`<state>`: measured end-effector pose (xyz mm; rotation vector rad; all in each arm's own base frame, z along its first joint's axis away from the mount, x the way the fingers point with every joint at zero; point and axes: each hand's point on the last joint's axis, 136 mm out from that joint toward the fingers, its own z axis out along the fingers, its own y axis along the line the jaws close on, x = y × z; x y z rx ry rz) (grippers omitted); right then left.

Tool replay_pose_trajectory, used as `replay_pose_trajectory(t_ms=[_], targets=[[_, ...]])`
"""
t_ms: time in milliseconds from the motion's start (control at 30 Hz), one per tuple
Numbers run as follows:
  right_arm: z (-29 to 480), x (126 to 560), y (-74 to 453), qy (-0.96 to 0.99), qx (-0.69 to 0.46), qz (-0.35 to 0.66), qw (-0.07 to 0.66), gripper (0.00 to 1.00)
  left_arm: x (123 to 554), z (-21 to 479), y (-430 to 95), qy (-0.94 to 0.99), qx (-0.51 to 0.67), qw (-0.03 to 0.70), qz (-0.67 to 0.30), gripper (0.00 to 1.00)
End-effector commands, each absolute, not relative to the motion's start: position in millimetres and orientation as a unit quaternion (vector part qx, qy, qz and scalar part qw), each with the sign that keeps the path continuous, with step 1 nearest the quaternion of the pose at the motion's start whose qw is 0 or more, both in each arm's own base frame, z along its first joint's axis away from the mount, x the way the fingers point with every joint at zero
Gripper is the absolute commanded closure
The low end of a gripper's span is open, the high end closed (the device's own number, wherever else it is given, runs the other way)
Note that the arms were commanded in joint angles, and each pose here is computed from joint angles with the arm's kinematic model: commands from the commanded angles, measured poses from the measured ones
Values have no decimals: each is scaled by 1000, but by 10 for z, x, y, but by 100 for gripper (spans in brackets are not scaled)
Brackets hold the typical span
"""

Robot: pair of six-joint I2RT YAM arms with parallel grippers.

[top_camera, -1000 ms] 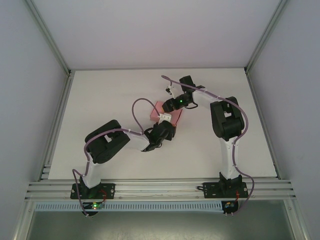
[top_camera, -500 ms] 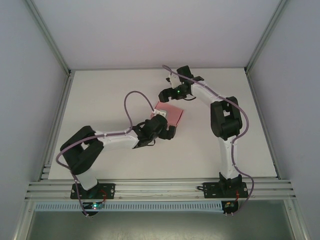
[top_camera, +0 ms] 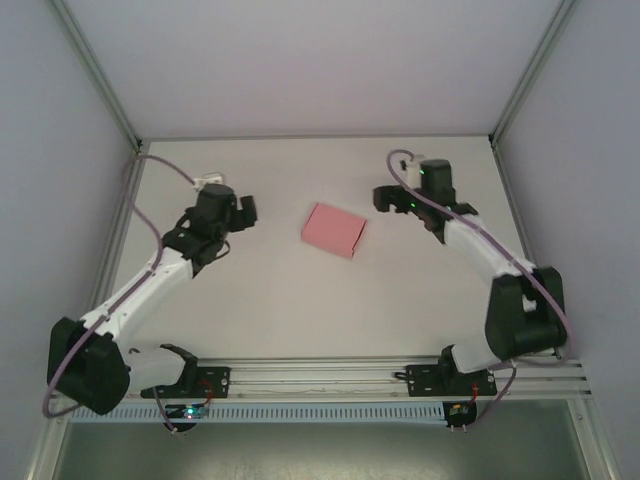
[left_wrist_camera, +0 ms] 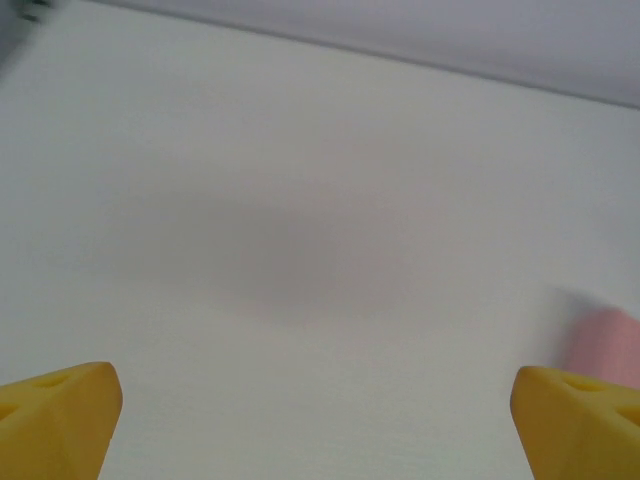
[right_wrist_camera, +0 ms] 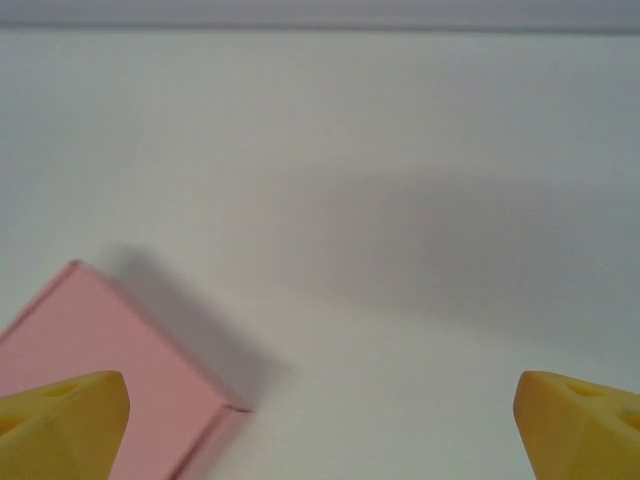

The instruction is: Assemble paper box

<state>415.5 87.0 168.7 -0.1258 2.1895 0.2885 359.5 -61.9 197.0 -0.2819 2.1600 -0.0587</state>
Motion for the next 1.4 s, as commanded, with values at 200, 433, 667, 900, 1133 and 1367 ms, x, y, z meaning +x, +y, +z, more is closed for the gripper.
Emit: replay_pose_trajectory(t_ms=[200,433,667,900,1133,1367], targets=[[1657,3583,216,777,-9,-20,630,2,3497,1701,100,824,-86,552,97,0],[1460,3577,52,753,-13,-27,657,2,3716,1339,139,820,-51,557,121,0],[1164,3806,61,772,-25,75,631,2,3881,993,56,784,-26,617,69,0],[1161,3899,120,780,-30,41,624,2,3936,899,233,815,-71,573,54,0],[1162,3894,117,779,-30,41,625,2,3936,888,232,819,-70,567,54,0],[1162,3900,111,780,-28,38,624,2,3931,884,236,818,-71,568,55,0]])
